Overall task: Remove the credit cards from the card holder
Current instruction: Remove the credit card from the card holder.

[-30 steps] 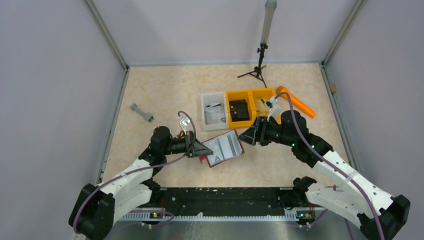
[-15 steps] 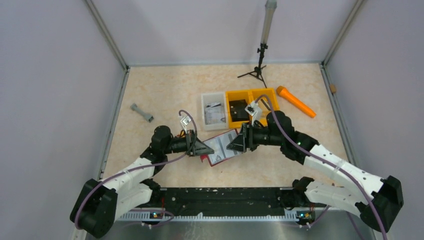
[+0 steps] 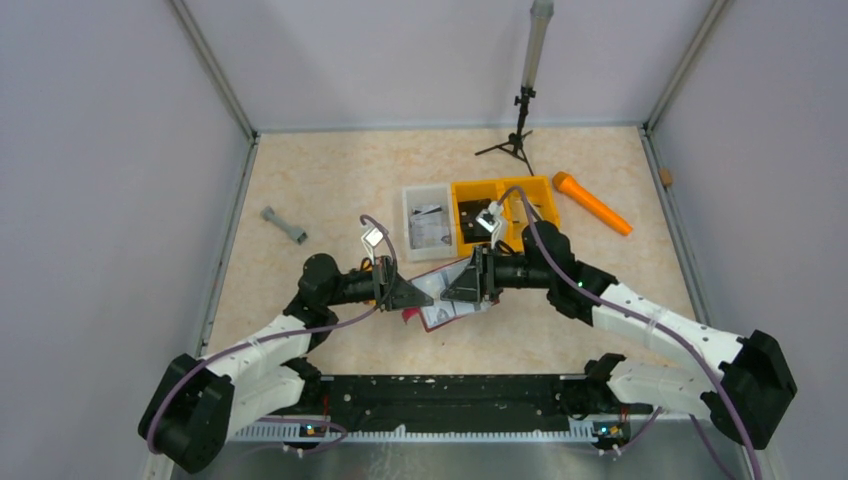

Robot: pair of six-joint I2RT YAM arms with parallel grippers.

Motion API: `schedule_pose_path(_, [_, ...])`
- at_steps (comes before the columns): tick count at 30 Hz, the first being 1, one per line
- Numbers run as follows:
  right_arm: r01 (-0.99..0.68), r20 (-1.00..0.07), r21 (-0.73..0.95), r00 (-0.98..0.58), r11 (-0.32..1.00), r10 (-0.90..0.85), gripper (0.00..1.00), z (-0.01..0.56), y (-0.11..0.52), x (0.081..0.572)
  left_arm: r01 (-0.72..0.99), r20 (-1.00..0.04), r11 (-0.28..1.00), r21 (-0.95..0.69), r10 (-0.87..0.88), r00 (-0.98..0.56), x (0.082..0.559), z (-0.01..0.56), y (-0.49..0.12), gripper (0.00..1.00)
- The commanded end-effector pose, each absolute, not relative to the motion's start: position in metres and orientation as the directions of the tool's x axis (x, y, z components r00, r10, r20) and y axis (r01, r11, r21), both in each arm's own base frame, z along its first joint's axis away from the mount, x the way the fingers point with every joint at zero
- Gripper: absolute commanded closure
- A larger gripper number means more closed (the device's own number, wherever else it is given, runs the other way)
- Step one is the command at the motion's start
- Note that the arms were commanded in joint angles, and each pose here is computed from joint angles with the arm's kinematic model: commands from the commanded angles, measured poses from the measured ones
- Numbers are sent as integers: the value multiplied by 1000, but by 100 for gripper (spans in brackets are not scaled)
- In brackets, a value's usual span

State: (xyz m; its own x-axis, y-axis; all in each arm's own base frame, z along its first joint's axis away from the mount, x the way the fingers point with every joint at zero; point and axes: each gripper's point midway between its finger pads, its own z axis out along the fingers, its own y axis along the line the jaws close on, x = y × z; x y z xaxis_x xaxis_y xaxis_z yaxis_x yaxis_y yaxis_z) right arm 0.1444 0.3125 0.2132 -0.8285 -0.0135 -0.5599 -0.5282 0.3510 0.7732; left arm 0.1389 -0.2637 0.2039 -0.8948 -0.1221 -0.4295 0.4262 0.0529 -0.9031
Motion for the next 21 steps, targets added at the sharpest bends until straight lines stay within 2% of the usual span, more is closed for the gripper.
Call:
schedule_pose_path(1, [-559, -577, 791, -816, 247, 2, 62, 233, 322, 138, 569, -557, -90, -817, -126, -821, 128, 252, -268, 94])
schedule_pose_path(6, [-549, -563, 808, -826, 212, 9, 66, 237, 323, 134, 577, -565, -106, -810, -124, -816, 125, 256, -269, 94])
schedule_pose_path(10, [-544, -556, 821, -831, 173, 22, 83, 244, 323, 130, 578, -567, -102, -809, -123, -815, 124, 256, -269, 94])
schedule_pose_path(17, [-545, -558, 828, -826, 136, 86, 86, 256, 309, 130, 585, -572, -96, -805, -131, -810, 122, 253, -267, 91])
schedule_pose_path(21, [-532, -539, 842, -837, 88, 97, 95, 260, 304, 127, 582, -568, -97, -808, -134, -812, 122, 253, -267, 87])
